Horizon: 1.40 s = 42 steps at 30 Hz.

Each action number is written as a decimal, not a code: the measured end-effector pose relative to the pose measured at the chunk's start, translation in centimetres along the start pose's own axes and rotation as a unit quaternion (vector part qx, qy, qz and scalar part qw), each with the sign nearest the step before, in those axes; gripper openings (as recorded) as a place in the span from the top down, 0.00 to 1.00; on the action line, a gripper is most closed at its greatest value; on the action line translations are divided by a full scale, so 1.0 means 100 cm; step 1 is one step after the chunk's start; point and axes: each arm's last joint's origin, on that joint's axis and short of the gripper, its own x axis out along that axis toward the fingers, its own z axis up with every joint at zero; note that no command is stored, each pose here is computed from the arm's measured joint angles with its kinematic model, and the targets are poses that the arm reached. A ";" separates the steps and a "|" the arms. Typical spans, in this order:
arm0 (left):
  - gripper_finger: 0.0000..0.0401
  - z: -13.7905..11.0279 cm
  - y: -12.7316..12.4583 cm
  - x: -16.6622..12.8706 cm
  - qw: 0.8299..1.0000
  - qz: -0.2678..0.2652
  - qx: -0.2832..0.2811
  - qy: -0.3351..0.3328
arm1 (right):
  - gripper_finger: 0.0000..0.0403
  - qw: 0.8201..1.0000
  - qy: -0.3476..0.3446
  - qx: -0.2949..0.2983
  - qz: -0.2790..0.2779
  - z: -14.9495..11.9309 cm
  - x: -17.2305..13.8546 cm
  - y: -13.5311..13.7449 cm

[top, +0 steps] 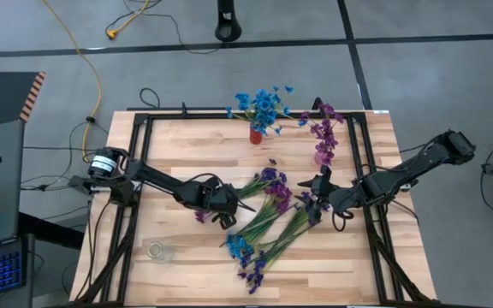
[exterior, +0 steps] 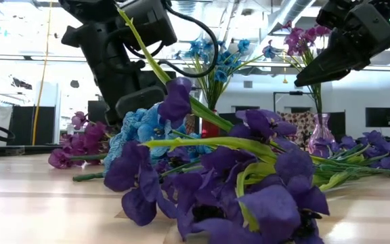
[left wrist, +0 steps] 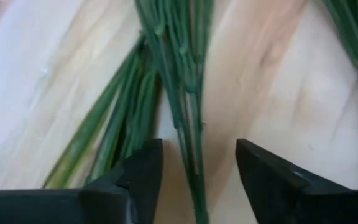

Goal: Sort flowers into vase by color
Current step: Put the top dark blue flowers into the transparent vase

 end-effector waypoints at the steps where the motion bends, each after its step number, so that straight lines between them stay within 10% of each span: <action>1: 0.58 0.001 0.002 0.001 1.000 0.001 -0.002 0.000 | 0.43 1.000 0.000 0.000 0.000 0.000 0.000 0.000; 15: 0.98 0.007 0.010 0.002 1.000 -0.003 -0.021 -0.001 | 0.43 1.000 0.000 0.000 0.000 0.000 0.000 0.000; 42: 1.00 0.032 0.020 -0.072 0.991 -0.050 -0.039 -0.116 | 0.43 1.000 0.000 0.000 0.000 0.000 0.000 0.000</action>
